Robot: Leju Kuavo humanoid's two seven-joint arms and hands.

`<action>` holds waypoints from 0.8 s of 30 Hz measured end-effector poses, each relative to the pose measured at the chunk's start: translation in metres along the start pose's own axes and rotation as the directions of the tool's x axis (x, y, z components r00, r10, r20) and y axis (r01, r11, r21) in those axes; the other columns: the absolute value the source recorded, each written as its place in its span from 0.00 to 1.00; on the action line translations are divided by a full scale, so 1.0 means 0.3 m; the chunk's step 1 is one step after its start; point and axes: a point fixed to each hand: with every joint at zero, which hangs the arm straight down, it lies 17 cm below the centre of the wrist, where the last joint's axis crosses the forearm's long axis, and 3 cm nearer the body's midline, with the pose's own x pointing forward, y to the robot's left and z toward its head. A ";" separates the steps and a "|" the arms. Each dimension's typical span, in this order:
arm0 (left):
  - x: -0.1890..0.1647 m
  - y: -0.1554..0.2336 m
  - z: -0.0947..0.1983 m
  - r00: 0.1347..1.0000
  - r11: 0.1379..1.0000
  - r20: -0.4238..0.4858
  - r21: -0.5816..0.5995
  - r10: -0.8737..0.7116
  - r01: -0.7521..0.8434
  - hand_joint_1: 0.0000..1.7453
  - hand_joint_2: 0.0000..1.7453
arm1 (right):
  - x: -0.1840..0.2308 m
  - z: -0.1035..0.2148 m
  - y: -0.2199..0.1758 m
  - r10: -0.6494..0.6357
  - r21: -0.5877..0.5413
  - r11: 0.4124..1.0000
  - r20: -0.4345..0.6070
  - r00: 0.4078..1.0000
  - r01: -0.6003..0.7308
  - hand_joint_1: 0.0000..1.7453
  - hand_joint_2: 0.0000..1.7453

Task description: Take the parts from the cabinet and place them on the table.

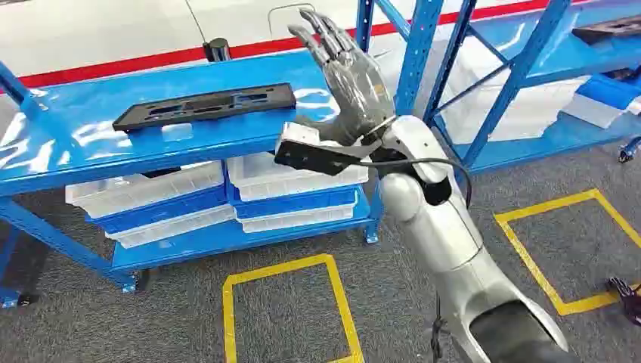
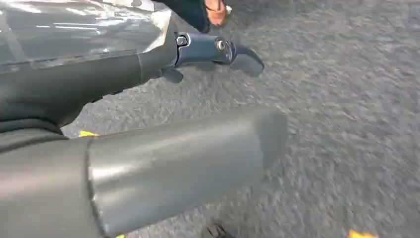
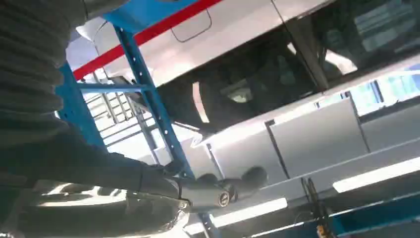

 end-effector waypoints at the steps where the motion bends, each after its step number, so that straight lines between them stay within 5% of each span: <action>1: 0.004 -0.006 0.002 1.000 1.000 0.002 -0.003 0.001 -0.001 0.00 0.00 | 0.006 -0.007 -0.007 0.000 -0.003 1.000 0.004 1.000 0.000 0.00 1.00; 24: -0.010 -0.017 0.007 1.000 1.000 0.003 -0.013 -0.020 0.020 0.00 0.00 | -0.076 -0.006 0.000 -0.018 0.015 1.000 -0.022 1.000 0.018 0.00 1.00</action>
